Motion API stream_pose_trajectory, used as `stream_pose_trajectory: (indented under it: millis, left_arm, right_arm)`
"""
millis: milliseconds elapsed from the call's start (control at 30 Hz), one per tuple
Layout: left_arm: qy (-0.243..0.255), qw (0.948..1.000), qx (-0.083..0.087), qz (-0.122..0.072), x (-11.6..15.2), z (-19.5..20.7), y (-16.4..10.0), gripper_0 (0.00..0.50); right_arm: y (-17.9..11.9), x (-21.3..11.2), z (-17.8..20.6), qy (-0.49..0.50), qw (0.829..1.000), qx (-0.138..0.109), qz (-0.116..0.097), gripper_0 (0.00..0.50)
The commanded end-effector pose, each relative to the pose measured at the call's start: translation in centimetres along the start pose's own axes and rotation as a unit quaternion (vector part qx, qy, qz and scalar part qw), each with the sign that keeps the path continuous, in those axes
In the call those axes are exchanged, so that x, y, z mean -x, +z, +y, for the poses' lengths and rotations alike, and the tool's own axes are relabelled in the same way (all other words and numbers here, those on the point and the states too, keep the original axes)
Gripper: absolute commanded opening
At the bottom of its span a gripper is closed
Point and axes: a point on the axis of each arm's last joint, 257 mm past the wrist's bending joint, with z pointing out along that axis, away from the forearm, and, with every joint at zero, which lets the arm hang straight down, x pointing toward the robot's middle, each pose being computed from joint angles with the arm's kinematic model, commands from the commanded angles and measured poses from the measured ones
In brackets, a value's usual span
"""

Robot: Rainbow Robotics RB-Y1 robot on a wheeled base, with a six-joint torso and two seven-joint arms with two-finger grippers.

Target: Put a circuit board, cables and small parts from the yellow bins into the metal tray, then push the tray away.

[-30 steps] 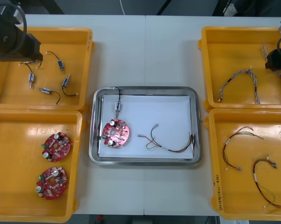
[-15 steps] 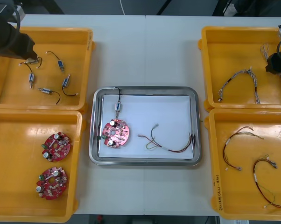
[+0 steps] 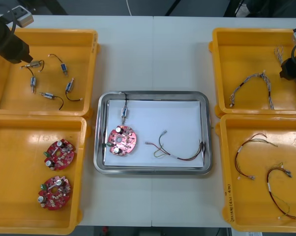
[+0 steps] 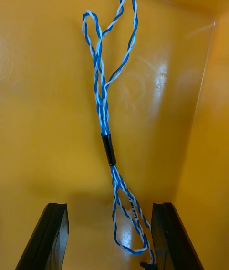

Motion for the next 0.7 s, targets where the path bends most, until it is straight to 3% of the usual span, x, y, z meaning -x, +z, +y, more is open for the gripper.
stream_pose_trajectory:
  millis: [33,333,367,400,433,467,500,700]
  left_arm:
    - [0.041,0.9976,0.027,-0.05,3.2,3.1,-2.1,0.5]
    - [0.078,0.9924,0.047,-0.084,4.5,3.7,1.1,0.5]
    - [0.082,0.9914,0.048,-0.09,4.8,3.6,1.6,0.5]
    - [0.088,0.9903,0.053,-0.095,4.9,3.8,1.8,0.5]
    - [0.091,0.9897,0.053,-0.097,5.0,3.7,1.9,0.5]
    - [0.096,0.9885,0.055,-0.103,5.3,3.6,2.2,0.5]
    - [0.099,0.9878,0.055,-0.107,5.4,3.5,2.5,0.5]
    - [0.115,0.9832,0.062,-0.127,5.7,3.5,3.7,0.5]
  right_arm:
    - [0.2,-0.4,-0.1,-0.01,1.0,-0.003,0.004,0.5]
    - [0.6,-1.3,-0.1,-0.015,1.0,-0.001,0.011,0.5]
    - [0.6,-1.5,-0.1,-0.016,1.0,-0.001,0.011,0.463]
    - [0.6,-1.5,-0.1,-0.016,1.0,-0.001,0.011,0.289]
    - [0.7,-1.5,-0.1,-0.016,1.0,-0.001,0.012,0.18]
    - [0.7,-1.5,-0.1,-0.015,1.0,0.0,0.011,0.022]
    - [0.6,-1.4,0.0,-0.015,1.0,0.001,0.01,0.0]
    - [0.6,-1.3,0.2,-0.01,1.0,0.005,0.008,0.0]
